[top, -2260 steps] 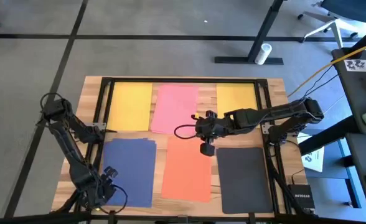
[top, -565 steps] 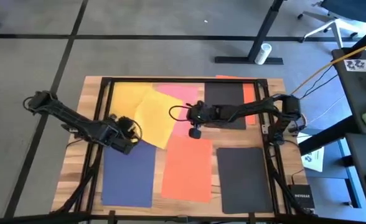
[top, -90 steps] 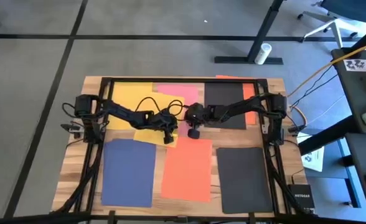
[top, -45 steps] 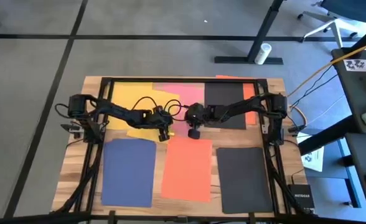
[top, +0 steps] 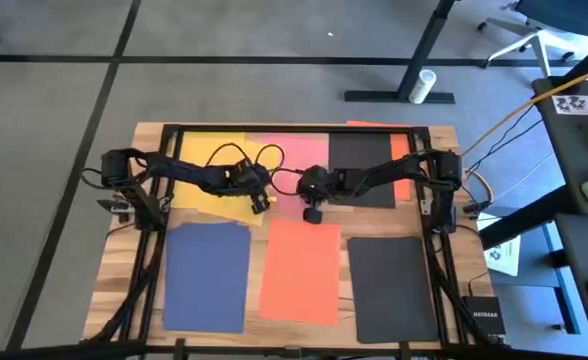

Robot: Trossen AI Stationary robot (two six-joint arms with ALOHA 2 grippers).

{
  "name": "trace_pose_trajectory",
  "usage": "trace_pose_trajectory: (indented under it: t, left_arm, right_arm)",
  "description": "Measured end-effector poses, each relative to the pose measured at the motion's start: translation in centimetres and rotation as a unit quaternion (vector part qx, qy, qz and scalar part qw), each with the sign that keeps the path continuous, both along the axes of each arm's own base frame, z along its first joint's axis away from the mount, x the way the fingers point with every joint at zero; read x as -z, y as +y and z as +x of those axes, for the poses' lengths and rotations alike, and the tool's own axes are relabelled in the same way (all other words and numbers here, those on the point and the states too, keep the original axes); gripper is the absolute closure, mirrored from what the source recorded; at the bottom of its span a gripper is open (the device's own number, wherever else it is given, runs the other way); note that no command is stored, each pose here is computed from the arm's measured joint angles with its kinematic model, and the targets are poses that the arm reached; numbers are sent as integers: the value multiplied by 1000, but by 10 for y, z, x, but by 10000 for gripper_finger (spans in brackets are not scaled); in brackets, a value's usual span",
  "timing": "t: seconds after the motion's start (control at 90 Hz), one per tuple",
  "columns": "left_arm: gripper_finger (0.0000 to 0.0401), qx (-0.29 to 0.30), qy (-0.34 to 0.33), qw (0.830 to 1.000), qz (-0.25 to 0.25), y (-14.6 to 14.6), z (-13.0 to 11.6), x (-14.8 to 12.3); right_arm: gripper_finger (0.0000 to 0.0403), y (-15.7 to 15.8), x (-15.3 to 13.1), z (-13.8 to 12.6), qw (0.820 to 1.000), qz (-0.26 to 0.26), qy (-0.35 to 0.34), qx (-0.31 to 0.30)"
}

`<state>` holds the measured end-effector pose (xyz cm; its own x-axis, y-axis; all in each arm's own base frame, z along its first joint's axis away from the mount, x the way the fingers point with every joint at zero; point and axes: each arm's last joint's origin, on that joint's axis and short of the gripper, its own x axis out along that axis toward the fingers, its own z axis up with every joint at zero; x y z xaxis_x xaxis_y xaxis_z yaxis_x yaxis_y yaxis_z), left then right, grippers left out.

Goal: Organize paper
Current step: Stack the yellow paper on top of the stacked yellow papers

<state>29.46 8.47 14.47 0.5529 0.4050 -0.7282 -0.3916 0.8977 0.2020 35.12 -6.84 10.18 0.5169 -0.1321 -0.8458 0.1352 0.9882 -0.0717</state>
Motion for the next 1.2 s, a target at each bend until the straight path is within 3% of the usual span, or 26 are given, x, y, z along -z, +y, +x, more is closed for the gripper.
trace_pose_trajectory:
  t: [0.122, 0.244, 0.5, 1.2]
  left_arm:
    - [401, 65, -71, 995, 1, 2, 12, -8]
    - [401, 86, -62, 994, 21, 8, 17, 5]
    - [401, 36, -32, 999, -4, 29, 11, 28]
    - [401, -60, 22, 998, 8, 56, -8, 32]
  right_arm:
    - [403, 0, 0, 0, 1000, -1, -1, -1]
    - [403, 0, 0, 0, 1000, -1, -2, -1]
    - [403, 0, 0, 0, 1000, -1, -2, -1]
    - [403, 0, 0, 0, 1000, -1, -2, 0]
